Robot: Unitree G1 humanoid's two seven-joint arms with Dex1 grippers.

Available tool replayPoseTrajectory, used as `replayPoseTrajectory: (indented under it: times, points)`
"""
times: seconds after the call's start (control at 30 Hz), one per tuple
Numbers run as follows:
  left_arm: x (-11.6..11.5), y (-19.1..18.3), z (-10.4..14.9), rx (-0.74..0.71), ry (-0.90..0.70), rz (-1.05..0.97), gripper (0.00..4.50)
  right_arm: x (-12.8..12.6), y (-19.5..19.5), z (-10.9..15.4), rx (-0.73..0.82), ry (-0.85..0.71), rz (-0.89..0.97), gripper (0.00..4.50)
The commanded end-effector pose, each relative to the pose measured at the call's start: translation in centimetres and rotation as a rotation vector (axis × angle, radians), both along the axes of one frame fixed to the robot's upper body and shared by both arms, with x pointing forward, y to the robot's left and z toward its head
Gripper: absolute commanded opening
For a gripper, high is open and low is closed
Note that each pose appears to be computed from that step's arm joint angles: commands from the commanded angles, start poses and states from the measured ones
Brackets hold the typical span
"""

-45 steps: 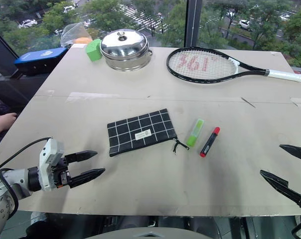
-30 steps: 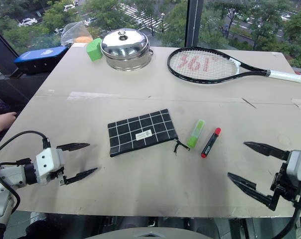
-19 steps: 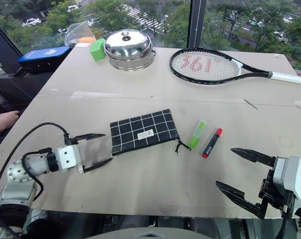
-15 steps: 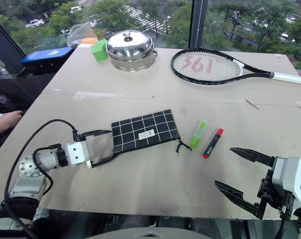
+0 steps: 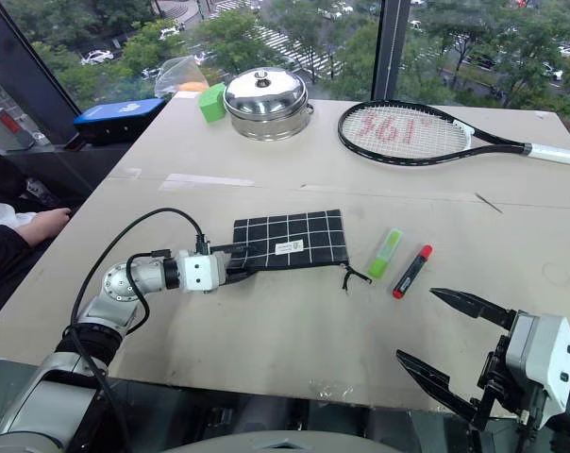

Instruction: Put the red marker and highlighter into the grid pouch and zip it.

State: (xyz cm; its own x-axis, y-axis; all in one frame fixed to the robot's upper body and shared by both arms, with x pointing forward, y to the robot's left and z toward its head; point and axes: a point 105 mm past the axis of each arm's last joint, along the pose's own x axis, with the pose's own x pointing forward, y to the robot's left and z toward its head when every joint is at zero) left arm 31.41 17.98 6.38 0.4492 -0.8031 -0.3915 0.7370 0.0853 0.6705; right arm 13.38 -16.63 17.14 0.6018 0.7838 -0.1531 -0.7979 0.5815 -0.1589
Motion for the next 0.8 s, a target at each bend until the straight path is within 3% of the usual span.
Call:
replayPoseTrajectory:
  times: [0.03,0.1,0.3,0.37,0.5,0.57,0.7,0.8]
  points:
    - [-0.1,1.6,-2.3,0.018,0.141,0.079,0.49,-0.4,0.8,0.5,-0.001,-0.035,0.013,4.5]
    - [-0.2,1.8,-2.2,-0.008,0.179,0.078,0.04,-0.5,1.0,0.4,0.003,-0.033,0.011,4.5]
    - [-0.8,0.6,0.5,-0.179,0.334,0.07,0.04,1.9,1.7,0.5,0.056,-0.072,-0.105,4.5]
    - [-1.2,-0.4,2.2,-0.25,0.407,0.076,0.04,3.5,2.5,0.1,0.104,-0.038,-0.16,4.5]
    - [-2.1,-2.8,5.3,-0.358,0.517,0.085,0.04,7.7,3.8,-1.9,0.037,0.041,-0.309,4.5]
    - [-2.3,-3.3,5.9,-0.376,0.539,0.101,0.04,9.4,4.5,-3.0,0.078,0.146,-0.331,4.5]
    - [-2.5,-4.0,6.3,-0.381,0.542,0.106,0.04,12.7,5.0,-3.6,0.051,0.209,-0.405,4.5]
    - [-2.5,-4.0,6.4,-0.385,0.537,0.118,0.04,13.7,5.0,-3.4,0.061,0.243,-0.428,4.5]
